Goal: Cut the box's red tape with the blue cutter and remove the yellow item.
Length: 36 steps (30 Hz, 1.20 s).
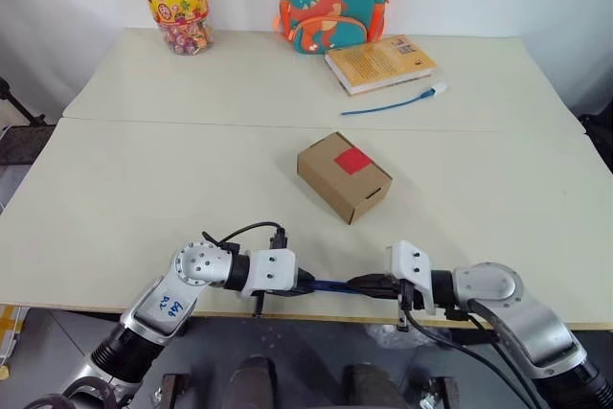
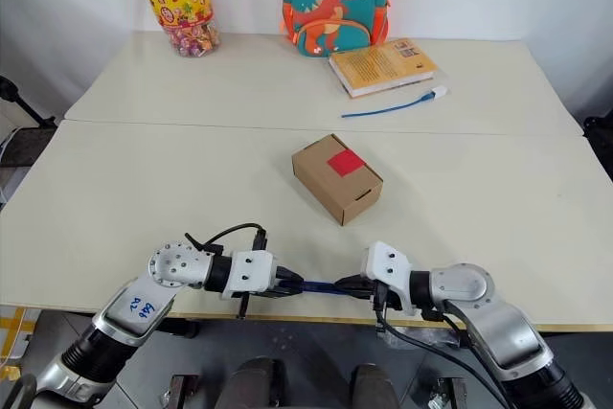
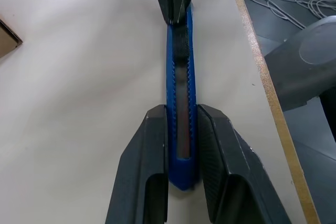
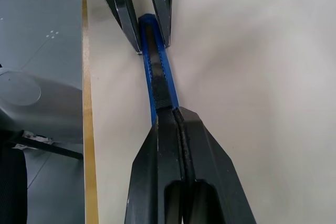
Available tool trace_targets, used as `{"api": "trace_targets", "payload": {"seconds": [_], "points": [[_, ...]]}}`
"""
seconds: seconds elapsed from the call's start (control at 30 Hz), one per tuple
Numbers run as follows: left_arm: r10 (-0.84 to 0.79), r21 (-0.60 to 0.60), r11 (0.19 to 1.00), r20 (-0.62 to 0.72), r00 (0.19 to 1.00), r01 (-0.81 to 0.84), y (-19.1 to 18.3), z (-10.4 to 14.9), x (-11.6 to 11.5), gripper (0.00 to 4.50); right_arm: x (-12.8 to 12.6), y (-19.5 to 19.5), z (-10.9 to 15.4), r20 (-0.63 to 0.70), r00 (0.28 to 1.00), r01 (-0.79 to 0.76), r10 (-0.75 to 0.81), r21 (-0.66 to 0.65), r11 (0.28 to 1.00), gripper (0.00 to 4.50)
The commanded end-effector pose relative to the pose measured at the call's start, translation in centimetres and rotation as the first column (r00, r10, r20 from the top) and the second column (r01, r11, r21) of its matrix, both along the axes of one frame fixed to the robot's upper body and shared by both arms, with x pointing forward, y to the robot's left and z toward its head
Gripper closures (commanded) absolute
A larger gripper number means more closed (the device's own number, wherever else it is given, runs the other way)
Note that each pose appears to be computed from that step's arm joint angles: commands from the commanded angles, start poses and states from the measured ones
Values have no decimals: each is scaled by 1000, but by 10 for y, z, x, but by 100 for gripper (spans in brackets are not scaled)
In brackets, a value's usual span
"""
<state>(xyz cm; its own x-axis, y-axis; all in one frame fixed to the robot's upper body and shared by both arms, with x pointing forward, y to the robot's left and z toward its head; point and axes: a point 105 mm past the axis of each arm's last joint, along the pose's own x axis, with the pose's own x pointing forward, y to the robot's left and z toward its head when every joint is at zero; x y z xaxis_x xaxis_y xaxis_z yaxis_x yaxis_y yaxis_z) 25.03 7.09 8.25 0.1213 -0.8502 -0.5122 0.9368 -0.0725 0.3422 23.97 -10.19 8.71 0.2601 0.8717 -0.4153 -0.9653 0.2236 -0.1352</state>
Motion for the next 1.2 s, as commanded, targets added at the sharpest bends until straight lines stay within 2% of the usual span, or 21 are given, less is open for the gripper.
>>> {"api": "trace_targets", "payload": {"seconds": [0.03,0.37,0.53,0.6,0.67,0.7,0.8,0.9,0.97,1.1,1.2], "points": [[-25,71,997,-80,996,31,-3,-26,-13,405,-3,4,-8,-25,999,-21,21,-19,1000,448],[-20,76,997,-75,997,25,-4,-26,-11,405,0,23,-6,-3,999,-41,41,28,999,448],[15,69,998,-62,998,-11,1,-26,-7,405,-3,3,11,17,1000,19,-20,78,997,448],[19,57,998,-44,999,-16,3,-25,-7,405,-8,-5,27,-25,999,46,-43,166,985,448],[22,-20,1000,32,999,-22,4,-12,-3,405,-15,-16,54,-146,987,111,-69,306,946,414],[18,-86,996,95,995,-10,5,-1,-2,405,-19,-26,59,-225,970,163,-93,317,934,390],[-13,-180,982,230,973,56,8,19,-5,405,-25,-41,54,-406,897,290,-175,242,926,293],[-11,-218,973,278,961,74,6,27,-3,405,-25,-46,46,-511,818,389,-264,153,908,191],[-10,-231,969,313,950,87,3,29,-1,405,-26,-38,47,-586,772,412,-246,166,896,121],[-15,-243,964,353,936,107,-4,35,5,405,-22,-24,51,-655,723,447,-219,203,871,2],[-18,-240,965,354,935,109,-7,35,7,405,-19,-17,56,-682,705,457,-195,226,860,2]]}}
